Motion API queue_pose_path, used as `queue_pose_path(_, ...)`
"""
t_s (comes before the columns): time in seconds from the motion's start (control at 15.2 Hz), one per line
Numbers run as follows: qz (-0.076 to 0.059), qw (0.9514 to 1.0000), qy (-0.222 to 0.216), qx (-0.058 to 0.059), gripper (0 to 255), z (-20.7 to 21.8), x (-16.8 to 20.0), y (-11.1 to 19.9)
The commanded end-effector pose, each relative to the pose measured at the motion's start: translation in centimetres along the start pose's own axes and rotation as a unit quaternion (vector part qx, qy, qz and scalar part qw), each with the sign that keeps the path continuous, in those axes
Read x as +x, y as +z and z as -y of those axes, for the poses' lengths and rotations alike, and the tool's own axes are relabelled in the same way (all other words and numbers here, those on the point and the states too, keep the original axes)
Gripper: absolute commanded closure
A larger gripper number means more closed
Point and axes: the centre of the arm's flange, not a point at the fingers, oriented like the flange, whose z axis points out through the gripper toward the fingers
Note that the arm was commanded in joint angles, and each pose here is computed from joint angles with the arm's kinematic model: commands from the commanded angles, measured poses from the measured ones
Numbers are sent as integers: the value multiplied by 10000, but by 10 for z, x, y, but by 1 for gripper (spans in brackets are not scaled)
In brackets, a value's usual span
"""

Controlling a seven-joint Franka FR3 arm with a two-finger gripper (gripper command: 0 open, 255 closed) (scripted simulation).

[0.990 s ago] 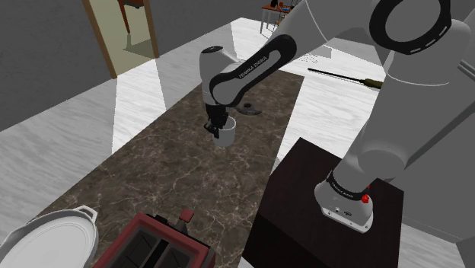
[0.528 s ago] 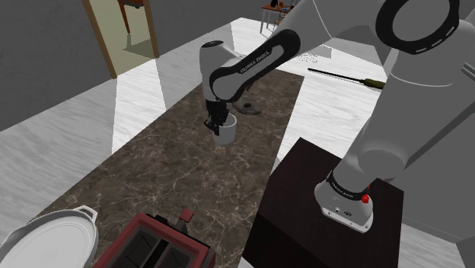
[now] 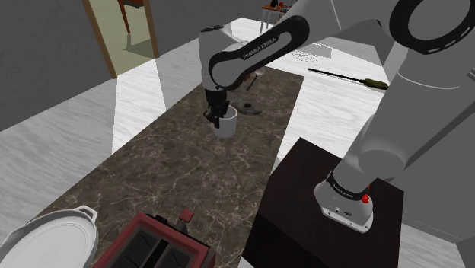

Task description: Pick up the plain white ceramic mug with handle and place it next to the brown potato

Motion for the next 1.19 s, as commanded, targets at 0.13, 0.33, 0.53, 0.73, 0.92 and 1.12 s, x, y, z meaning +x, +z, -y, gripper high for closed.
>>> queue_pose_path(0.13,0,10000,0,0,255,0,-3,-22)
queue_pose_path(0.33,0,10000,0,0,255,0,-4,-37)
queue_pose_path(0.53,0,10000,0,0,255,0,-6,-53)
queue_pose_path(0.73,0,10000,0,0,255,0,-7,-69)
queue_pose_path(0.92,0,10000,0,0,255,0,-9,-85)
queue_pose_path(1.12,0,10000,0,0,255,0,-10,-101)
